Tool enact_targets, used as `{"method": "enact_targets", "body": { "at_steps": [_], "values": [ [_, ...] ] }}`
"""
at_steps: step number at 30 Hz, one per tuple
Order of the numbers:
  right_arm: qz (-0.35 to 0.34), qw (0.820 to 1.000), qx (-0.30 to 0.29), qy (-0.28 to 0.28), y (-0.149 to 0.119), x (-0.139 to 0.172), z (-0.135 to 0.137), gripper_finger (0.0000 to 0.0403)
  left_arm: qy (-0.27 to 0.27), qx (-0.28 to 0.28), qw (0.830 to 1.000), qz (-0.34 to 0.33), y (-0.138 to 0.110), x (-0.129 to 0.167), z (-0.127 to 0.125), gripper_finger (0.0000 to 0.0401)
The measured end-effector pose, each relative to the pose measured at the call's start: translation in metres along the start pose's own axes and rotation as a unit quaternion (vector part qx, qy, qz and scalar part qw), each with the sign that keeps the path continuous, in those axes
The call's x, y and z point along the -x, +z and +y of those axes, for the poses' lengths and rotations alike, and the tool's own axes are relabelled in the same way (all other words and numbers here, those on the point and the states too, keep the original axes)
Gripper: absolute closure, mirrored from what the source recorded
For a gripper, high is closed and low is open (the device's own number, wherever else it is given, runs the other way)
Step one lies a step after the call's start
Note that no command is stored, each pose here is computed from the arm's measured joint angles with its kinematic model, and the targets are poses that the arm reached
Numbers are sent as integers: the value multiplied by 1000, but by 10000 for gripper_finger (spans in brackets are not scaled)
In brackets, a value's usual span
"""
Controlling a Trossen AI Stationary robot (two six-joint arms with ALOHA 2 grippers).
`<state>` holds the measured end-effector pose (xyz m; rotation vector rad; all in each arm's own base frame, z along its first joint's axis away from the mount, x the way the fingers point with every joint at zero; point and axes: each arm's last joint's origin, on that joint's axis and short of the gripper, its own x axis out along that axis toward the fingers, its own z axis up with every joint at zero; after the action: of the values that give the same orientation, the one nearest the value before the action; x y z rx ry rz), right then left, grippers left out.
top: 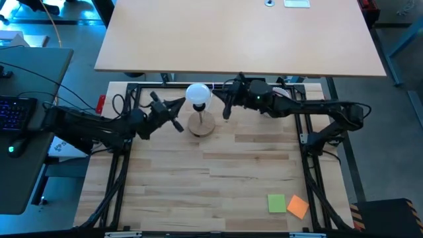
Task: Screw lightbulb
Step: Insert the lightbulb into the brown lamp
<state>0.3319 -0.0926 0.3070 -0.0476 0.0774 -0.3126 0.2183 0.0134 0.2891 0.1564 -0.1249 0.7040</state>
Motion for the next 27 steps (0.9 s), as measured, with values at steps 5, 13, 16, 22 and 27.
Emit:
{"method": "enact_targets", "body": {
  "at_steps": [5, 13, 16, 22, 27],
  "values": [
    [-18, 998, -13, 55, 3, 0, 4, 387, 30, 4, 999, 16, -9, -9, 3, 401],
    [-34, 994, -6, 104, 2, -2, 31, 387, 87, 3, 996, 25, -19, -25, 18, 401],
    [-28, 993, 22, 115, 1, -1, 39, 387, 150, -13, 988, 37, -19, -26, 27, 401],
    [12, 999, 47, 19, 2, 6, 27, 387, 145, -33, 989, 26, -4, -12, 23, 401],
    [-7, 996, 22, -85, 5, 3, 1, 387, 3, -9, 1000, -9, -1, -7, 7, 401]
  ]
}}
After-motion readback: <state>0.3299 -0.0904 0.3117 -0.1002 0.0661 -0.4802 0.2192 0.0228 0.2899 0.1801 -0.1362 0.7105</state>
